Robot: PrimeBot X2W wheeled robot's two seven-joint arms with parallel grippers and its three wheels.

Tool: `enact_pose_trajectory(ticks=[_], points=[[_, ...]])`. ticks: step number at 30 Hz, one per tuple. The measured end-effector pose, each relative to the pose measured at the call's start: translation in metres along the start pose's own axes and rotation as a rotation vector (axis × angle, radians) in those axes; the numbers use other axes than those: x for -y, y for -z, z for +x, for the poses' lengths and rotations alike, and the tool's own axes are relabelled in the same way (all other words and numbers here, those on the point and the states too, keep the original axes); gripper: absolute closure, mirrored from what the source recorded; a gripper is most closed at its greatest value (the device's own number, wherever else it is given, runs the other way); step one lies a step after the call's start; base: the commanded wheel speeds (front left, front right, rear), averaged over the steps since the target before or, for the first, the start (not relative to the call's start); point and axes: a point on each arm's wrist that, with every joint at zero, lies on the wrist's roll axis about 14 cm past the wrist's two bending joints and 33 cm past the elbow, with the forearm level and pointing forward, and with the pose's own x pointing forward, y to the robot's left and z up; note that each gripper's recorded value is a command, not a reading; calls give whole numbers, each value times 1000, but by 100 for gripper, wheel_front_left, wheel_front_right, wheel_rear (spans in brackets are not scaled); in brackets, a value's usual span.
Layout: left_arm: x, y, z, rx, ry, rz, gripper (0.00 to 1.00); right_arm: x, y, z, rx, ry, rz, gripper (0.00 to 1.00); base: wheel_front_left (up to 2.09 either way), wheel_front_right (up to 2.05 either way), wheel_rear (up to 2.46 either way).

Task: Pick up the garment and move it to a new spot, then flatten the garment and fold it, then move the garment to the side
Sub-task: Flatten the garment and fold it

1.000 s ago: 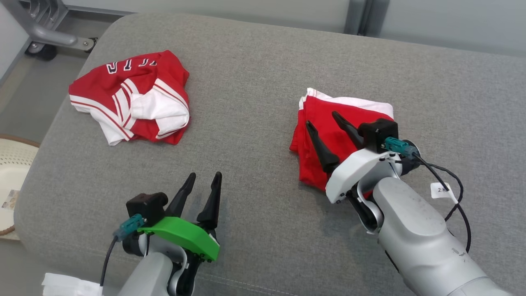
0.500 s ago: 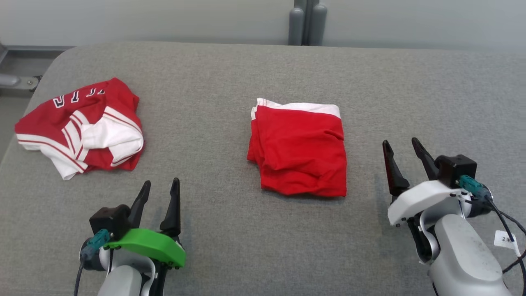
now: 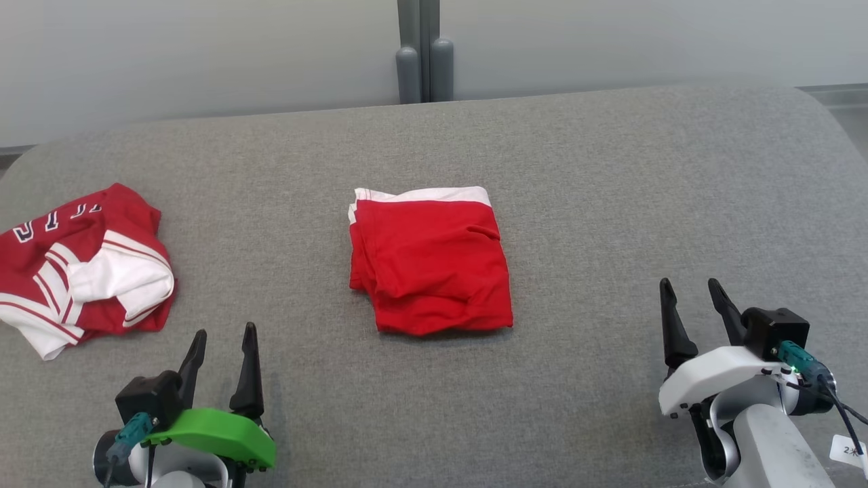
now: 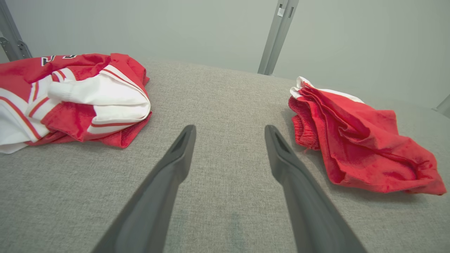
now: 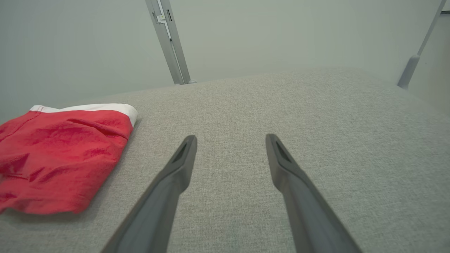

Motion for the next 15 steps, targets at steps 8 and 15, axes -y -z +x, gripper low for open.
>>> enact_pose_trajectory(ticks=[8, 15], points=[[1, 1, -6, 0, 2, 32, 0, -1, -10, -11, 31, -5, -32, 0, 0, 0, 0], [-3, -2, -11, 12, -12, 36, 0, -8, -15, -12, 48, -28, -45, 0, 0, 0, 0]])
